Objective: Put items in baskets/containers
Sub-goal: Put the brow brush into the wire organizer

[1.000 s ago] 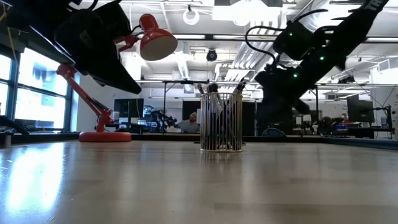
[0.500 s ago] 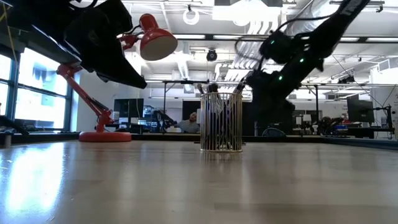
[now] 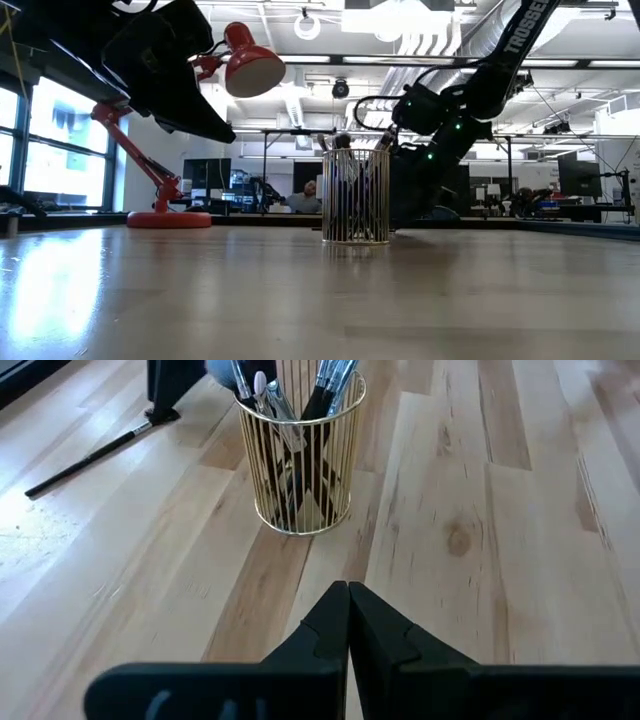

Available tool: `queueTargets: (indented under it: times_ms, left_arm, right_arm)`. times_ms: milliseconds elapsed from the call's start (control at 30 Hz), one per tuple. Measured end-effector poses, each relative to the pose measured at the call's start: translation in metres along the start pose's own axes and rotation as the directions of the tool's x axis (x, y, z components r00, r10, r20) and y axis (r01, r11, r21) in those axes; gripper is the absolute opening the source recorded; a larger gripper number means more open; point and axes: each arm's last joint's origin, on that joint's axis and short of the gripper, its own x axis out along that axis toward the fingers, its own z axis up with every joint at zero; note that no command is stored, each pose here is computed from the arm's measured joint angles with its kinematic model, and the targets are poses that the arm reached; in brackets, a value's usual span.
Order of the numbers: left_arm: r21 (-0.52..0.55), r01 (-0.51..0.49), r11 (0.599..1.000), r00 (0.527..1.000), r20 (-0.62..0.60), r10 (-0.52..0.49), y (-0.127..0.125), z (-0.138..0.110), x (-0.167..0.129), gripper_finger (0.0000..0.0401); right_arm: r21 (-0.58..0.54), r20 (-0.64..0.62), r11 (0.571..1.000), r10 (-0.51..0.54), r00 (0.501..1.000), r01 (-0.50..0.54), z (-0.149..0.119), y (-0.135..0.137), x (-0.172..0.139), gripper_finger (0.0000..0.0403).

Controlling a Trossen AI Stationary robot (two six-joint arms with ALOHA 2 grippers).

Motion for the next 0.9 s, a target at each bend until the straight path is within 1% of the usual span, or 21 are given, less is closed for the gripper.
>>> queueTargets:
  times_ms: [100, 167, 267, 333, 433, 500, 567, 700, 833, 900]
  left_arm:
    - [0.000, 0.001, 1.000, 1.000, -0.001, -0.001, 0.000, 0.000, 0.000, 0.0000]
    - [0.000, 0.000, 1.000, 1.000, -0.001, 0.000, 0.000, 0.000, 0.000, 0.0000]
    - [0.000, 0.000, 1.000, 1.000, -0.001, 0.000, 0.000, 0.000, 0.000, 0.0000]
    - [0.001, 0.000, 1.000, 1.000, -0.002, 0.000, 0.000, 0.000, 0.000, 0.0000]
    - [0.000, 0.000, 1.000, 1.000, -0.001, 0.000, 0.000, 0.000, 0.000, 0.0000]
    - [0.000, 0.000, 1.000, 1.000, -0.001, 0.000, 0.000, 0.000, 0.000, 0.0000]
    - [0.000, 0.000, 1.000, 1.000, -0.001, 0.000, 0.000, 0.000, 0.000, 0.0000]
    - [0.000, 0.000, 1.000, 1.000, -0.001, 0.000, 0.000, 0.000, 0.000, 0.0000]
    - [0.001, 0.000, 1.000, 1.000, -0.001, 0.000, 0.000, 0.000, 0.000, 0.0000]
    - [0.001, 0.001, 1.000, 1.000, 0.000, -0.001, 0.000, 0.000, 0.000, 0.0000]
  right_arm:
    - [0.001, 0.008, 1.000, 0.003, 1.000, -0.003, 0.000, 0.000, 0.003, 0.0135]
    - [0.000, -0.008, 1.000, -0.003, 1.000, 0.003, -0.002, -0.001, 0.005, 0.0134]
    - [-0.004, -0.015, 1.000, -0.011, 1.000, 0.011, -0.004, -0.001, 0.008, 0.0121]
    - [-0.012, -0.018, 1.000, -0.014, 1.000, 0.014, -0.004, -0.001, 0.009, 0.0103]
    - [-0.045, -0.019, 0.999, -0.013, 1.000, 0.012, -0.004, -0.002, 0.009, 0.0062]
    - [-0.066, -0.023, 0.998, 0.007, 1.000, -0.009, -0.004, -0.001, 0.009, 0.0028]
    - [-0.090, -0.034, 0.996, 0.022, 0.999, -0.025, -0.005, -0.001, 0.009, 0.0009]
    - [-0.131, -0.090, 0.991, 0.015, 0.996, -0.027, -0.008, 0.000, 0.003, 0.0007]
    - [-0.149, -0.156, 0.989, -0.018, 0.988, -0.005, -0.011, 0.001, -0.016, 0.0003]
    - [-0.189, -0.187, 0.982, -0.037, 0.982, 0.001, -0.013, 0.004, -0.030, 0.0001]
